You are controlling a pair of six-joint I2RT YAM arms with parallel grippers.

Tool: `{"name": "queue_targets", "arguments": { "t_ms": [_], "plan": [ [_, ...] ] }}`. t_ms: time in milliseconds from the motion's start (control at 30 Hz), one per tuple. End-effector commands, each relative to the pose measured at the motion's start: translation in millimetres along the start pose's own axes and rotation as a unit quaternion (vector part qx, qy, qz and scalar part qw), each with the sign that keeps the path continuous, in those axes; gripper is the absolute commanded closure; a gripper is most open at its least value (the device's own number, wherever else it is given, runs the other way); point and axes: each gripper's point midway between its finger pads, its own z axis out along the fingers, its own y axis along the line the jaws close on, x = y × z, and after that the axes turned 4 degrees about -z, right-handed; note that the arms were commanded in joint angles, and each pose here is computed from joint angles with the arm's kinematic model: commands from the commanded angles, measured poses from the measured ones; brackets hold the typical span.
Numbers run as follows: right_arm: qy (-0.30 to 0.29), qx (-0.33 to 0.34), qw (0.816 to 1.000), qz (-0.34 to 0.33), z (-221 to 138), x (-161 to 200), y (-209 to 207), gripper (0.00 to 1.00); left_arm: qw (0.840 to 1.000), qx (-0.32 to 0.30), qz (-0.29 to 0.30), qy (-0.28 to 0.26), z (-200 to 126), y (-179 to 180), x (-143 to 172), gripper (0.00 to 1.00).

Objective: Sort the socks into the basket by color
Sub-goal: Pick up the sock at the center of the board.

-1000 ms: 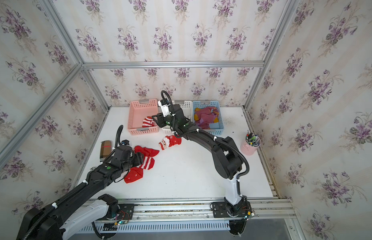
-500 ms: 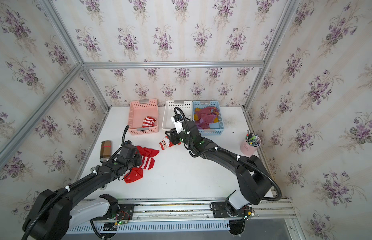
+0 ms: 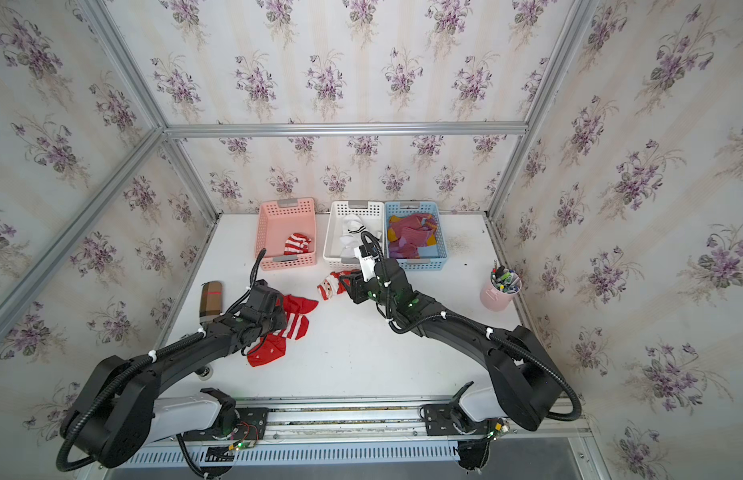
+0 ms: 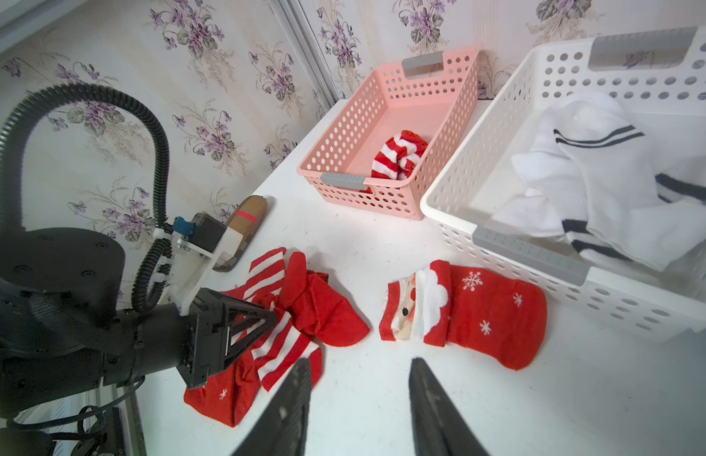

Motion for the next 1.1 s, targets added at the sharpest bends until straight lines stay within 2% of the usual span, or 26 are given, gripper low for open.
{"name": "queue_targets", "arguments": {
  "t_ms": [0, 267, 533, 833, 1067],
  "plan": [
    [-0.023, 0.005, 1.000, -0.003, -5, -11, 1, 0.58, 1.000, 0.006, -0.005, -0.012, -1, -4, -7, 0.74],
    [-0.025, 0.019, 1.000, -0.003, -10, -6, -5, 0.57, 1.000, 0.008, -0.002, -0.017, -10, -4, -8, 0.88],
    [-0.029, 0.021, 0.999, -0.004, -12, -7, -6, 0.57, 0.998, 0.029, -0.004, -0.047, -45, -8, -24, 0.89],
    [-0.039, 0.031, 0.999, -0.006, -17, -8, -9, 0.57, 0.991, 0.090, -0.012, -0.096, -102, -24, -52, 0.92],
    [-0.046, 0.033, 0.998, -0.009, -23, -9, -9, 0.57, 0.986, 0.119, -0.010, -0.115, -120, -39, -71, 0.93]
  ]
}}
